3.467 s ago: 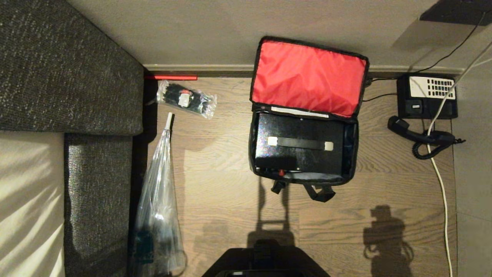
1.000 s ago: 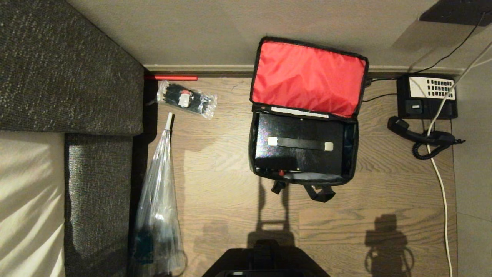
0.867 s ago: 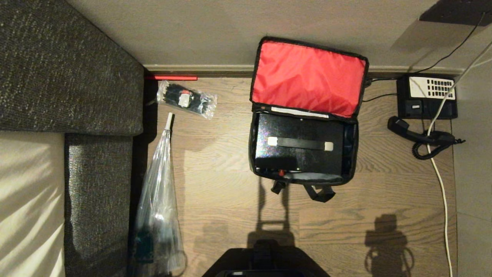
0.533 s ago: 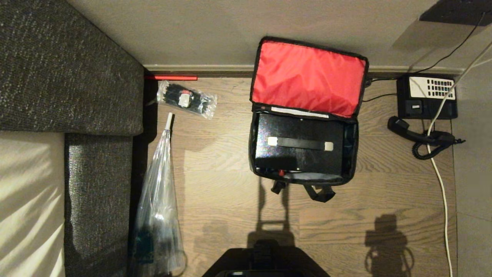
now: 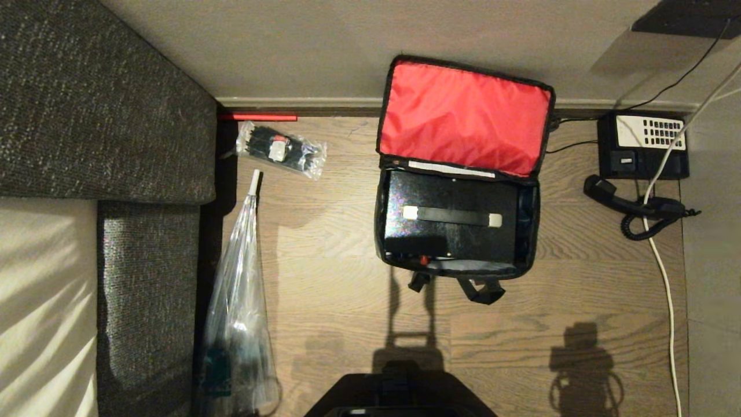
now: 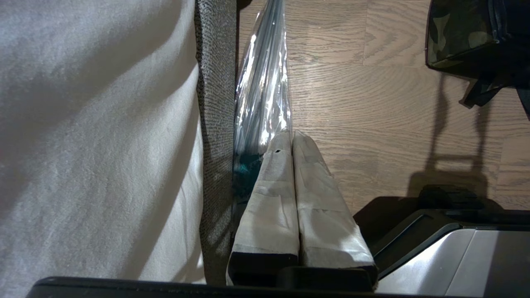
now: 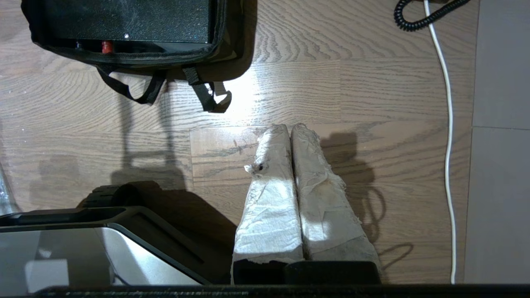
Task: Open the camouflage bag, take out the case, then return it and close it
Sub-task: Grip the handle
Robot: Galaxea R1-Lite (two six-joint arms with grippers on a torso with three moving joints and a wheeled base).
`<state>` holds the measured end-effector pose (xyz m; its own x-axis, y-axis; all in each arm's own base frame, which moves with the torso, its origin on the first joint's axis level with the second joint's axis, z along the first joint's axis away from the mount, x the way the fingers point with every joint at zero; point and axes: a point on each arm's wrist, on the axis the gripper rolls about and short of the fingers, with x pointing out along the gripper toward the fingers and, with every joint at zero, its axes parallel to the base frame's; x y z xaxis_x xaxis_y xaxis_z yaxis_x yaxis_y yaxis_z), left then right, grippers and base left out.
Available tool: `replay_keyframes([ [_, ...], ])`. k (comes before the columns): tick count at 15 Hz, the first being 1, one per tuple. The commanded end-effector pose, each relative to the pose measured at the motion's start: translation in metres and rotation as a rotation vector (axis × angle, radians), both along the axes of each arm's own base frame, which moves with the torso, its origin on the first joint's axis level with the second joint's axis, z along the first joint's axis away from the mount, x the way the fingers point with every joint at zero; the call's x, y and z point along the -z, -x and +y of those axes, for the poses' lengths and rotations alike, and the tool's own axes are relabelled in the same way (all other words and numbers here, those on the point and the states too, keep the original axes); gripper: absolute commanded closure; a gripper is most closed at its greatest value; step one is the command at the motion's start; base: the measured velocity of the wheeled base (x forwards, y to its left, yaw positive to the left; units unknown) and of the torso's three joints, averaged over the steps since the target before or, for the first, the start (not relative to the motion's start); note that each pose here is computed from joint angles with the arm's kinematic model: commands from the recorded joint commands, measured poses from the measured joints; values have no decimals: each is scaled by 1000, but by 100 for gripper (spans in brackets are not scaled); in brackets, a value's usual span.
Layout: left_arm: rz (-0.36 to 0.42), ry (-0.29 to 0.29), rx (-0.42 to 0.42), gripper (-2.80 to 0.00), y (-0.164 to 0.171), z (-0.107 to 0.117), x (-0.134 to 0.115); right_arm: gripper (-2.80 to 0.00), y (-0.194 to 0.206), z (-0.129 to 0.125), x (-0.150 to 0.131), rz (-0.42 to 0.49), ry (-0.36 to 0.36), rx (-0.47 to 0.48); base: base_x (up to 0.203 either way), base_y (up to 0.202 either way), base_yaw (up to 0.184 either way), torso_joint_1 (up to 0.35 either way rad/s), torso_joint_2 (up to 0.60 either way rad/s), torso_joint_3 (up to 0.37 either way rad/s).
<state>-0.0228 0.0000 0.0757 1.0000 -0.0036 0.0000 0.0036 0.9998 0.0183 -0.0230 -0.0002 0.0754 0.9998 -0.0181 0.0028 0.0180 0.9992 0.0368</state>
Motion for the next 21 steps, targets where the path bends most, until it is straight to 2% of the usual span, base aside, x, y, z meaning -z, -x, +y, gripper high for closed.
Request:
replay_keyframes([
  [1,3,4,0,0,0,0,1,0,0,0,0,0,0,0,0,0,0,0,0,0],
  [13,3,17,-2,0,0,0,1,0,0,0,0,-2,0,0,0,0,0,0,0,3],
  [21,3,18,-2,0,0,0,1,0,0,0,0,-2,0,0,0,0,0,2,2,177],
])
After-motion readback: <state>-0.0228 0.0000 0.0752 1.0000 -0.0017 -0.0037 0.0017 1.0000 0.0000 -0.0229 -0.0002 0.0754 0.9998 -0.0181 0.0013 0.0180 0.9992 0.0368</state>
